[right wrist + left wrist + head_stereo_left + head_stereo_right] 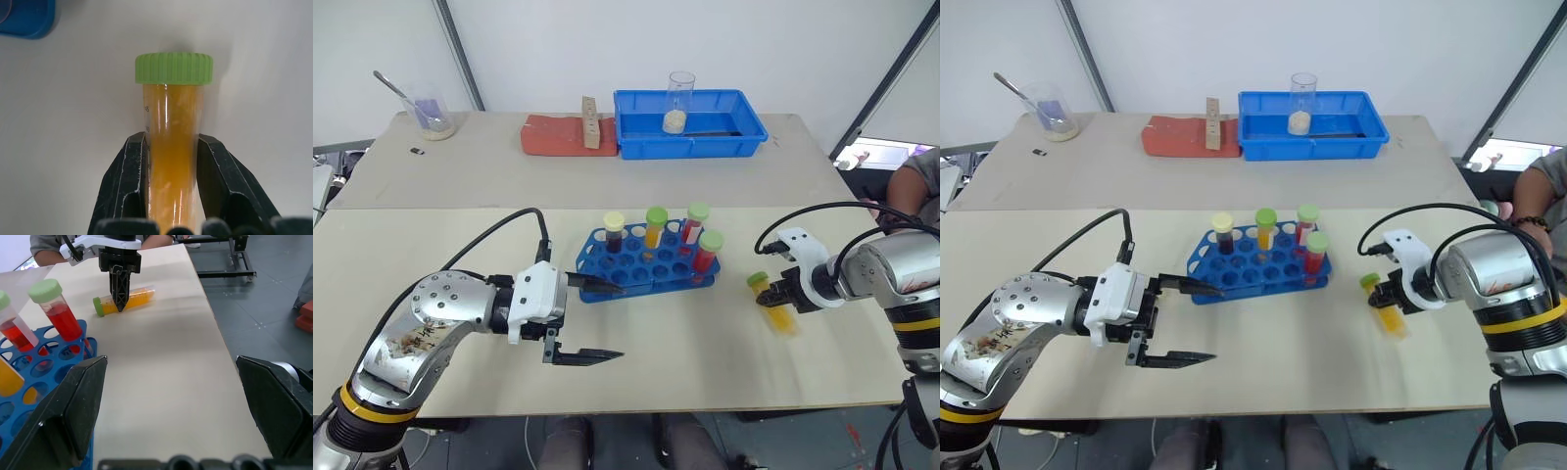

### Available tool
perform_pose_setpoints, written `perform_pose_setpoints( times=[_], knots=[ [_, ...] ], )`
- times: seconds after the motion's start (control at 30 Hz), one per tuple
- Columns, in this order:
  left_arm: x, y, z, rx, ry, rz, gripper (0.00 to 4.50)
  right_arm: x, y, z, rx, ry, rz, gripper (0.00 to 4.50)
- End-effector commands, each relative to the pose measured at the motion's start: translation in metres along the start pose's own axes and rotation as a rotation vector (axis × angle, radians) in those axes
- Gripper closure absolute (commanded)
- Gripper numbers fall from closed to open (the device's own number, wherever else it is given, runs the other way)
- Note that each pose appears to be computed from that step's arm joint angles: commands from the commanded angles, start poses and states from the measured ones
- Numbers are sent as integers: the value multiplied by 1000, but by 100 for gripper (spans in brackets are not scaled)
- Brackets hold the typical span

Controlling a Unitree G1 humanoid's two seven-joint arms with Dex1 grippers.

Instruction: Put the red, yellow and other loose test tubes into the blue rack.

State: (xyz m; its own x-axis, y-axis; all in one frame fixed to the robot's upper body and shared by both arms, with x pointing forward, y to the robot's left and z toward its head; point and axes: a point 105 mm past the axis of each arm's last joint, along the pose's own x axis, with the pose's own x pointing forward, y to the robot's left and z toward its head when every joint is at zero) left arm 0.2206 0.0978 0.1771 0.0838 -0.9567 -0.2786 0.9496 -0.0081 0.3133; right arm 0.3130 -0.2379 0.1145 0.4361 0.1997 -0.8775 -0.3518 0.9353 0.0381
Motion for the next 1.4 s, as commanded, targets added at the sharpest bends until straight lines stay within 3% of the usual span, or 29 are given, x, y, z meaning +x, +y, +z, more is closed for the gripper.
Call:
perform_pose_setpoints(
  times=[0.03, 0.23, 0.4, 0.53, 0.6, 0.8, 1.4],
  knots=[
    [1, 0, 4, 16, -17, 7, 0, -14, -2, 1, -7, -33, -10, 351],
    [-13, 9, 0, -44, -9, 53, 0, -42, 24, -12, -207, -122, 87, 351],
    [-34, 22, -5, -39, -7, 124, 0, -56, 84, -11, -363, -358, 297, 351],
    [-44, 32, -3, -27, -25, 160, 0, -71, 126, 23, -388, -776, 459, 351],
    [-45, 34, -2, -21, -31, 166, 0, -76, 136, 37, -381, -917, 464, 351],
    [-43, 38, 1, -4, -36, 167, 0, -73, 157, 70, -308, -1192, 413, 351],
    [-37, 41, 11, -10, -53, 139, 0, -30, 161, 83, -253, -1381, 218, 351]
  ],
)
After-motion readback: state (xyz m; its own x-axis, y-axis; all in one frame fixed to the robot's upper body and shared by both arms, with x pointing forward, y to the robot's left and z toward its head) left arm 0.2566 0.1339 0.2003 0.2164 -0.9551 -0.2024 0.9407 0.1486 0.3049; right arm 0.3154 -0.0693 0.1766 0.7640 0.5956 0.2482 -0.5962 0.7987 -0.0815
